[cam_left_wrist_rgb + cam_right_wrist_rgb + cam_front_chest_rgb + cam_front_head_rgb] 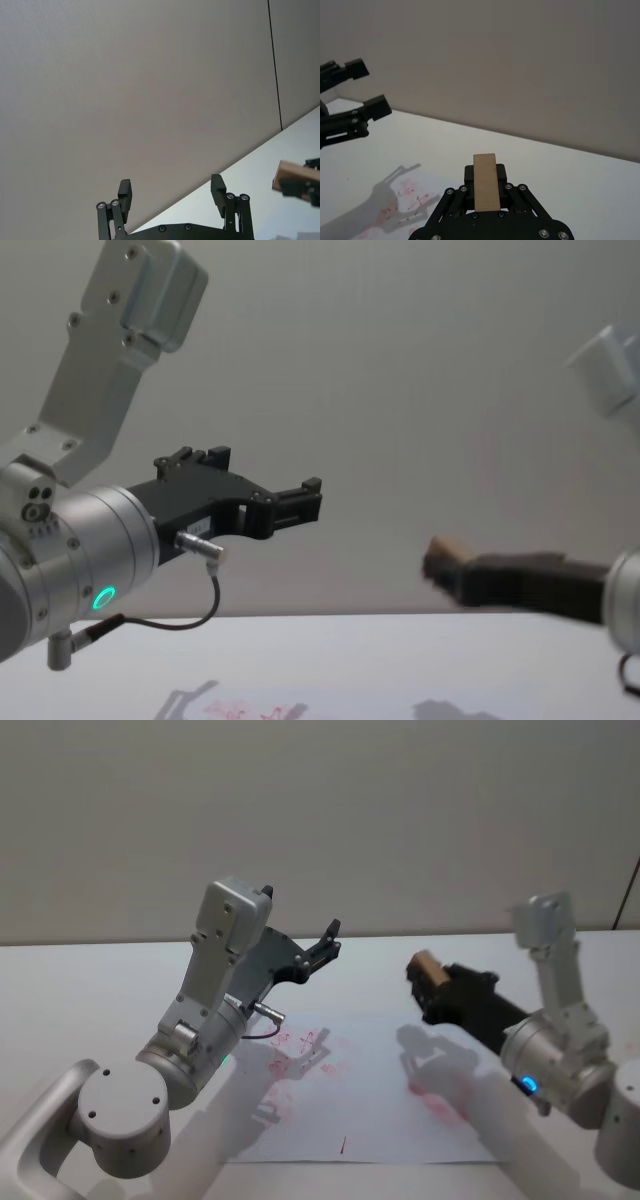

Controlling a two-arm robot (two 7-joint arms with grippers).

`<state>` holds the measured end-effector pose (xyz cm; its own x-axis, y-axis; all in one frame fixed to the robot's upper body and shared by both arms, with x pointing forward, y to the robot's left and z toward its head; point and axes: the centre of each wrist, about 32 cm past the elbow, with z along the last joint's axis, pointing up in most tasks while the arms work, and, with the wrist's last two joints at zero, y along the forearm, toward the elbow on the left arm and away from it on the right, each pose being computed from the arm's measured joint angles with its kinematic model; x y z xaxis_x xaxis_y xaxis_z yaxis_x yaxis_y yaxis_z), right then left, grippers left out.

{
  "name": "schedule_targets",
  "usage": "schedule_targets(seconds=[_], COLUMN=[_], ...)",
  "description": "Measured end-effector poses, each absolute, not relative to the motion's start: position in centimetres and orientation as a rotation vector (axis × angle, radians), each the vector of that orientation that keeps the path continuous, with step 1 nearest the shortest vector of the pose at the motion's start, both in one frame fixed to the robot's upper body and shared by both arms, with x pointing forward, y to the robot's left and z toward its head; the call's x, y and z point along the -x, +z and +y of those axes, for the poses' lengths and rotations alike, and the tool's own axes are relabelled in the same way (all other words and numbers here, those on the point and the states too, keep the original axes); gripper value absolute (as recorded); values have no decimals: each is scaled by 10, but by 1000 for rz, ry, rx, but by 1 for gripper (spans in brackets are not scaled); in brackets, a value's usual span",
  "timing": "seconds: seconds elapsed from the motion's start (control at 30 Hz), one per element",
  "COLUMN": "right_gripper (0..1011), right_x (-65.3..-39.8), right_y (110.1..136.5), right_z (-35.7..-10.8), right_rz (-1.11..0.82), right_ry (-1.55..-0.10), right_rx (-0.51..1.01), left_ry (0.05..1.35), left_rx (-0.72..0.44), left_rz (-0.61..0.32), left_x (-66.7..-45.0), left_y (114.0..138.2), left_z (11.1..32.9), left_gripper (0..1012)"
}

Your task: Use the one hand to pick up the stamp and affix it onto the A4 paper.

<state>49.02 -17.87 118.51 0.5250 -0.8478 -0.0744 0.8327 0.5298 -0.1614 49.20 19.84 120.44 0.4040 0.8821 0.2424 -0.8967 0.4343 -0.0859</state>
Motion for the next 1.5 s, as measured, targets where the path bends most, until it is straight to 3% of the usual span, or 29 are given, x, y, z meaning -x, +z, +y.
schedule_targets(seconds=[0.3,0.83,1.5], right_gripper=[220,220,220], right_x=[-475,-426,-406], right_y=[1200,1193,1186], right_z=[-210,-273,-294], right_rz=[148,190,234], right_ry=[-1113,-1302,-1341], right_rx=[80,239,368], left_ry=[1124,1124,1124], left_rx=[-61,-61,-61], left_rz=[-268,-268,-268], left_x=[-492,-492,-492], left_y=[1204,1204,1204], left_z=[198,198,198], left_gripper=[1001,1001,1001])
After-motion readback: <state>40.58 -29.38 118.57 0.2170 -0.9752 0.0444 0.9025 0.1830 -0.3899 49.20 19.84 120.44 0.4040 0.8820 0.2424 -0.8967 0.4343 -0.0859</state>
